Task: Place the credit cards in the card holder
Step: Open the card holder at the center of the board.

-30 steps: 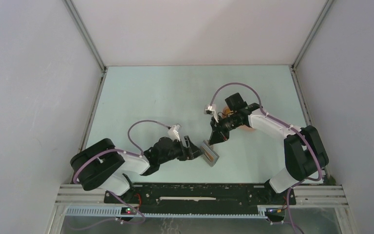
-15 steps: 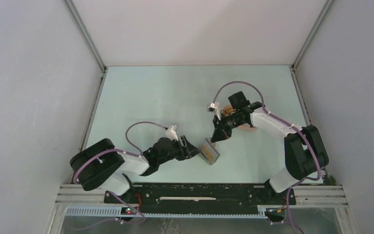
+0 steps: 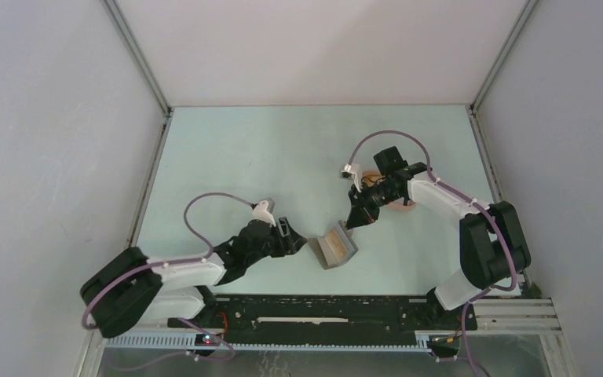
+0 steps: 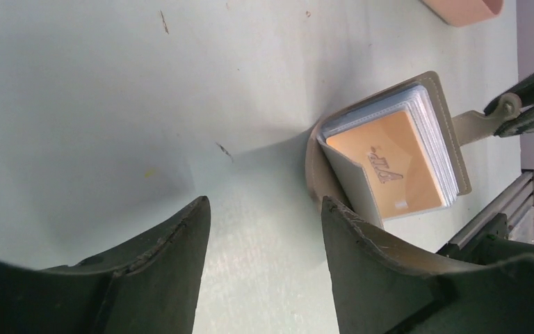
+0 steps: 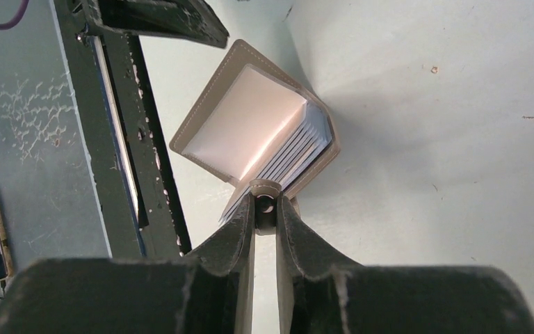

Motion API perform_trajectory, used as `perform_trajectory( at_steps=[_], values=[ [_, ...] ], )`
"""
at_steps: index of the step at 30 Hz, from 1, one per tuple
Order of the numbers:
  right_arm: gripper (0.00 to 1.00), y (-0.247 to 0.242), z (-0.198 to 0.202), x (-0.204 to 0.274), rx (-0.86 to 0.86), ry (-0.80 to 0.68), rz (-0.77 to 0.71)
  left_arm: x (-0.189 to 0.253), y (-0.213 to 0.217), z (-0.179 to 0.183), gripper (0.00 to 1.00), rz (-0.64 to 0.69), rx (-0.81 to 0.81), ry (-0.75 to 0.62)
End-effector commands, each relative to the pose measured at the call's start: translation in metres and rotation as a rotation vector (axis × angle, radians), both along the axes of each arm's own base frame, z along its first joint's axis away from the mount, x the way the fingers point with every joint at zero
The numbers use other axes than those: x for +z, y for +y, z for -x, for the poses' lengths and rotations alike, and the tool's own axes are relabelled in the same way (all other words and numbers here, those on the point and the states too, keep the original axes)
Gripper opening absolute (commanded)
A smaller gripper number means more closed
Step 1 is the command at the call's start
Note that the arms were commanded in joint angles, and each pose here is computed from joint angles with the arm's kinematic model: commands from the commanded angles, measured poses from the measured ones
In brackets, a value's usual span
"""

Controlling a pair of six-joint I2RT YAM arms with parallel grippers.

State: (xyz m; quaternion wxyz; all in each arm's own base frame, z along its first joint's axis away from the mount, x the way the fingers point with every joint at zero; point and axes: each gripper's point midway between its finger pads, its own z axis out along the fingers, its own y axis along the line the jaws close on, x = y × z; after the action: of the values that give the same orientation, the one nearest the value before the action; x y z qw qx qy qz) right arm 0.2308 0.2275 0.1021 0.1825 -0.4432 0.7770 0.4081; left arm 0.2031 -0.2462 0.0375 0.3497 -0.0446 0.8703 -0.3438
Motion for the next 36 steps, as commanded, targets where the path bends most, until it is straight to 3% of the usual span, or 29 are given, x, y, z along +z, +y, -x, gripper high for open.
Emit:
perform_trajectory(
  at_steps=[1,4,10,15,26,36],
  values=[
    [0.00,0.005,0.002,0.023,0.015,-0.010,-0.073,0.023,0.018,-0.009,0.66,-0.077,0.032,-0.091],
    [0.00,0.009,0.005,0.031,0.026,-0.001,-0.109,0.049,0.013,-0.007,0.67,-0.016,0.000,-0.152],
    [0.00,0.012,0.007,0.035,0.026,0.021,-0.136,0.108,-0.025,0.008,0.64,0.244,-0.158,-0.246],
    [0.00,0.013,0.006,0.031,0.017,0.041,-0.130,0.124,-0.053,0.009,0.62,0.315,-0.230,-0.248],
    [0.00,0.003,-0.008,0.006,-0.046,0.043,-0.021,0.081,-0.081,0.009,0.58,0.267,-0.273,-0.128],
    [0.06,-0.029,-0.019,-0.044,-0.109,0.030,0.274,0.069,-0.074,0.009,0.58,0.204,-0.269,-0.121]
  ],
)
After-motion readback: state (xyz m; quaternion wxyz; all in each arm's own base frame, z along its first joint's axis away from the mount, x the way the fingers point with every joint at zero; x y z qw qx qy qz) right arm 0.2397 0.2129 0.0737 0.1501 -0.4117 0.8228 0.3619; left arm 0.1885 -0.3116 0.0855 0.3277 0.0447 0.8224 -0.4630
